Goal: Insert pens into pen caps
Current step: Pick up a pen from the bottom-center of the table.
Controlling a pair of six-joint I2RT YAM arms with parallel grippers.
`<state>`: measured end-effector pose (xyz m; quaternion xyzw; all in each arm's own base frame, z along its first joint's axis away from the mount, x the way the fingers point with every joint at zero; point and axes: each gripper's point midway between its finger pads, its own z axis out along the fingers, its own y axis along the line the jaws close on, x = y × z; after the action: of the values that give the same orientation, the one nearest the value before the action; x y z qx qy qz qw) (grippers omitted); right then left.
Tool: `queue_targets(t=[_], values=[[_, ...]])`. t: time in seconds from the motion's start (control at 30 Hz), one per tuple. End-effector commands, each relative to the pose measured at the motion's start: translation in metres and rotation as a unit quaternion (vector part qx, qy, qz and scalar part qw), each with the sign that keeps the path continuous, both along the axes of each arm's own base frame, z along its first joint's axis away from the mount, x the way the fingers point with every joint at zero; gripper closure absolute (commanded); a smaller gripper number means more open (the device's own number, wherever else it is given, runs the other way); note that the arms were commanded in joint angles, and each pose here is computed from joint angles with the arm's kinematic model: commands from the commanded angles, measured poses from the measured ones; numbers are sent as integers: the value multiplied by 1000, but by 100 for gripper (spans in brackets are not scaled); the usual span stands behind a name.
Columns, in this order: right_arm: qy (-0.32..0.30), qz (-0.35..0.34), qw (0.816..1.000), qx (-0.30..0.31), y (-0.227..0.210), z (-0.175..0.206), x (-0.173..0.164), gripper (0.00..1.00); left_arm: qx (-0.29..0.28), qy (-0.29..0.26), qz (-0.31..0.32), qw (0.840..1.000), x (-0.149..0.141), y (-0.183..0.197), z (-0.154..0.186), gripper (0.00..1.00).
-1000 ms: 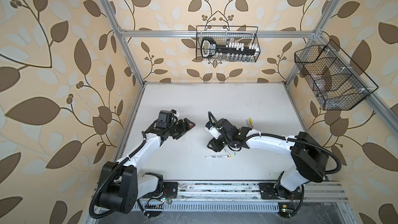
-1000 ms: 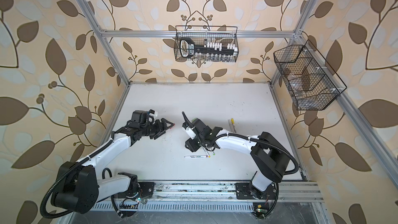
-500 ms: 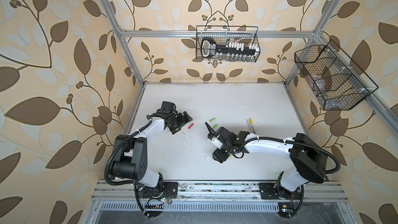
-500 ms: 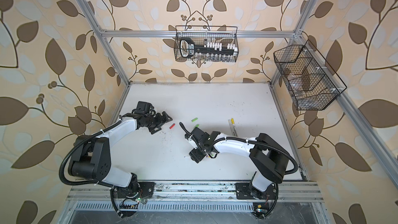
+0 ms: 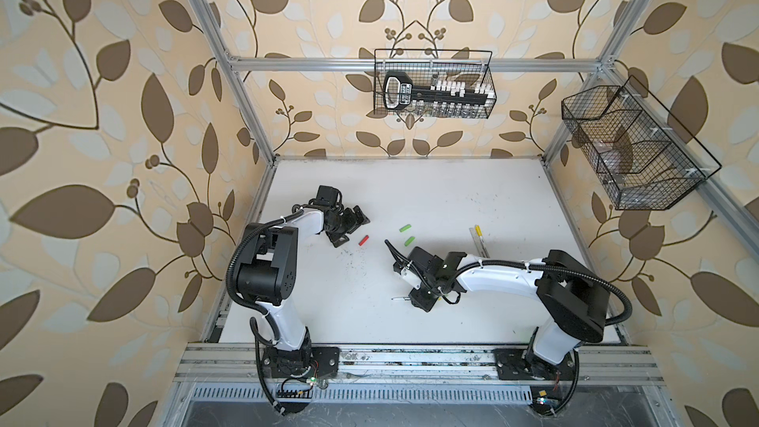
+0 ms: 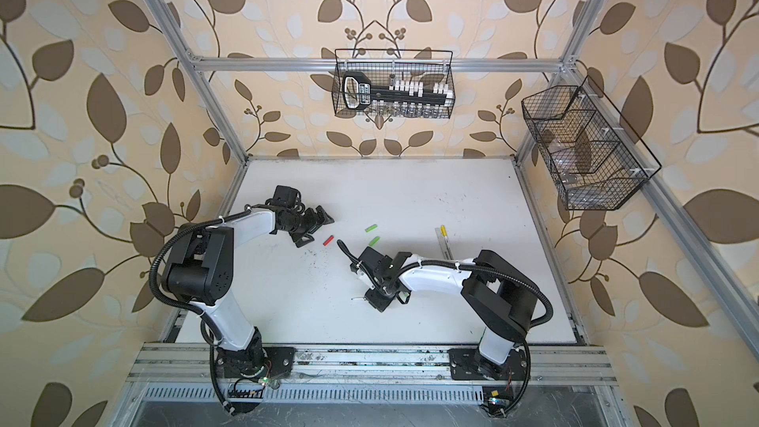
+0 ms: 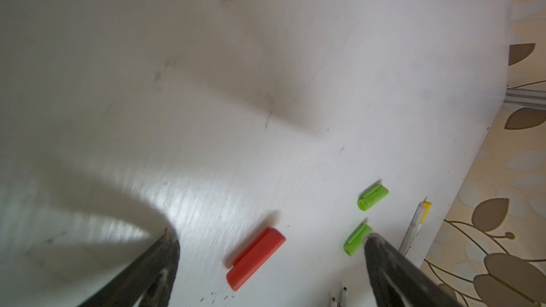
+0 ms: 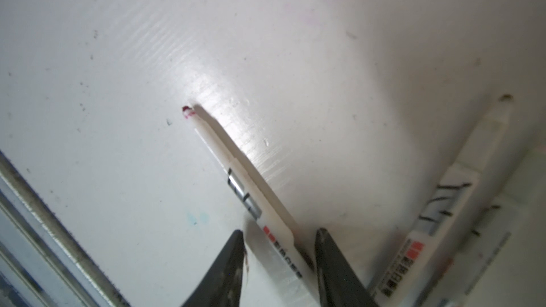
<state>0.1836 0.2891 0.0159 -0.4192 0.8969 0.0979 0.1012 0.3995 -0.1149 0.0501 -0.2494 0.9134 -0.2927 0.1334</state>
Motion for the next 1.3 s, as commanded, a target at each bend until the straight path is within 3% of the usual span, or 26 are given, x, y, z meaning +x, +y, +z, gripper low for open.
queue_targets(t=[0.0, 0.23, 0.6, 0.83, 1.27], values=[[14, 16, 1000, -21, -2, -4, -6, 72, -18, -3, 4, 1000, 9, -3, 0, 1], [13, 5, 1000, -5, 10, -2, -1, 87, -29, 6, -18, 999, -2, -22, 0, 1], [-8, -104, 991, 80, 42, 15, 41, 90, -53, 21, -42, 997, -27, -56, -5, 1], [-18, -132, 984, 122, 53, 24, 61, 91, -77, 40, -39, 995, -37, -73, -1, 1], [-22, -153, 980, 126, 52, 27, 67, 91, -56, 63, -36, 996, -69, -68, -16, 1]])
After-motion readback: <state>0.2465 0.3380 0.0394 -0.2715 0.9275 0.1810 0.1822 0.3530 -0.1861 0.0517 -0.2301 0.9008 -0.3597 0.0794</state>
